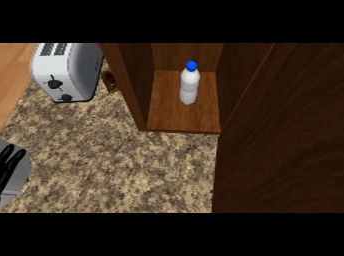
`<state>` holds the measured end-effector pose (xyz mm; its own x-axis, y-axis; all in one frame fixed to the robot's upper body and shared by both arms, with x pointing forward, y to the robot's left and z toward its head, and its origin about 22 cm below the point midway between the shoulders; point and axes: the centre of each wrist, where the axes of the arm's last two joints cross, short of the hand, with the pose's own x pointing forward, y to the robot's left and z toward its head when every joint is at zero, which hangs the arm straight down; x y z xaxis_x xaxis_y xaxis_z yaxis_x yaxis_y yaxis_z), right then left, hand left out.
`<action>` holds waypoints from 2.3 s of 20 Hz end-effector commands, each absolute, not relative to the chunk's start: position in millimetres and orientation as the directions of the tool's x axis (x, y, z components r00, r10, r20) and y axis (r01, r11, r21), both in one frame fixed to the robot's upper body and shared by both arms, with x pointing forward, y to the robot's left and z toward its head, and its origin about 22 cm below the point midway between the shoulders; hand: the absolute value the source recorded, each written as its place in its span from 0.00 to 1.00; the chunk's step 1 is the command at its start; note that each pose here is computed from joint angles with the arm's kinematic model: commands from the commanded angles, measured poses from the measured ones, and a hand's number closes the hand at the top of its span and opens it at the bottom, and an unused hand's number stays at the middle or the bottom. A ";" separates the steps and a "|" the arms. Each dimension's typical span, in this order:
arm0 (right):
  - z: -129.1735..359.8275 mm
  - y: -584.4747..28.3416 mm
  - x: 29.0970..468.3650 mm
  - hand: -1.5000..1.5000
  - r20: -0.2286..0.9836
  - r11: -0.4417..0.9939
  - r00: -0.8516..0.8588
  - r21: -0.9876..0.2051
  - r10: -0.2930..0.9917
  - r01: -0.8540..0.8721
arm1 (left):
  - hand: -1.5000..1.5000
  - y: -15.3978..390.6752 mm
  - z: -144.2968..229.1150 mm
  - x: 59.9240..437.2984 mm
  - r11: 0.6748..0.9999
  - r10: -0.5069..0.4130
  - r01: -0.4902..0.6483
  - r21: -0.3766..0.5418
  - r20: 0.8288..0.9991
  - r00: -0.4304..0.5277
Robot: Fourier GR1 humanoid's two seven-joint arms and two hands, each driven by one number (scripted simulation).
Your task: Pick up the bottled water, place it into the cabinet and close the cabinet
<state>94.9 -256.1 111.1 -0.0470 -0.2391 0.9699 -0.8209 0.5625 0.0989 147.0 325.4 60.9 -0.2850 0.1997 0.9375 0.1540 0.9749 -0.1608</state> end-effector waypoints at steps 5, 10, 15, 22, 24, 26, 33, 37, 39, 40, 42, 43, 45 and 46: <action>166.8 -223.7 91.1 1.00 0.963 0.503 -0.254 -0.177 -0.089 -0.846 | 0.00 346.3 67.9 139.8 0.974 0.204 0.149 -0.169 0.942 -0.266; 161.1 -204.4 98.6 1.00 0.971 0.507 -0.203 -0.112 -0.128 -0.855 | 0.00 363.3 69.6 133.8 0.977 0.188 0.153 -0.152 0.949 -0.254; 160.1 -183.5 110.0 1.00 0.974 0.516 -0.179 -0.085 -0.136 -0.852 | 0.00 371.5 77.2 131.0 0.975 0.183 0.170 -0.141 0.947 -0.264; 165.2 -147.1 127.1 1.00 0.970 0.496 -0.165 -0.058 -0.176 -0.866 | 0.00 388.0 78.3 125.5 0.974 0.194 0.168 -0.153 0.945 -0.263; 167.6 -136.6 130.9 1.00 0.971 0.481 -0.159 -0.054 -0.179 -0.875 | 0.00 394.1 84.2 128.4 0.977 0.173 0.166 -0.131 0.947 -0.271; 166.3 -125.0 141.4 1.00 0.971 0.512 -0.147 -0.030 -0.190 -0.859 | 0.00 390.3 82.0 123.2 0.972 0.193 0.183 -0.147 0.945 -0.265; 169.5 -89.9 153.8 1.00 0.988 0.418 -0.067 -0.004 -0.136 -0.908 | 0.00 411.0 87.2 121.2 0.968 0.194 0.207 -0.138 0.941 -0.279; 172.0 -76.0 163.8 1.00 0.997 0.273 -0.012 0.010 -0.078 -0.962 | 0.00 419.0 92.0 121.4 0.965 0.208 0.219 -0.146 0.932 -0.297; 182.5 -71.0 167.3 1.00 0.995 0.185 -0.030 -0.011 -0.098 -0.983 | 0.00 424.3 91.6 117.7 0.968 0.191 0.214 -0.131 0.938 -0.289; 182.3 -65.5 178.5 1.00 0.996 0.167 -0.036 -0.023 -0.077 -0.986 | 0.00 425.2 94.5 120.9 0.968 0.190 0.216 -0.127 0.934 -0.302; 190.1 -62.0 192.3 1.00 0.998 0.155 -0.020 -0.010 -0.060 -0.988 | 0.00 426.6 91.3 114.9 0.967 0.205 0.210 -0.144 0.931 -0.304; 194.6 -59.0 197.7 1.00 0.999 0.163 -0.018 -0.010 -0.049 -0.987 | 0.00 434.3 90.7 110.5 0.967 0.200 0.210 -0.142 0.937 -0.285; 201.5 -51.6 218.5 1.00 0.998 0.206 0.040 0.048 -0.041 -0.977 | 0.00 438.9 86.4 106.5 0.974 0.199 0.168 -0.153 0.930 -0.310; 197.5 -46.5 226.4 1.00 0.995 0.245 0.087 0.094 -0.039 -0.965 | 0.00 439.6 87.4 97.9 0.970 0.207 0.188 -0.157 0.936 -0.285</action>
<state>209.2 -76.4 187.5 -0.0264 -0.0348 0.9990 -0.9777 0.2093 -0.0186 110.3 430.4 89.1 -0.2909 0.2022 0.9351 0.2051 0.9679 -0.1455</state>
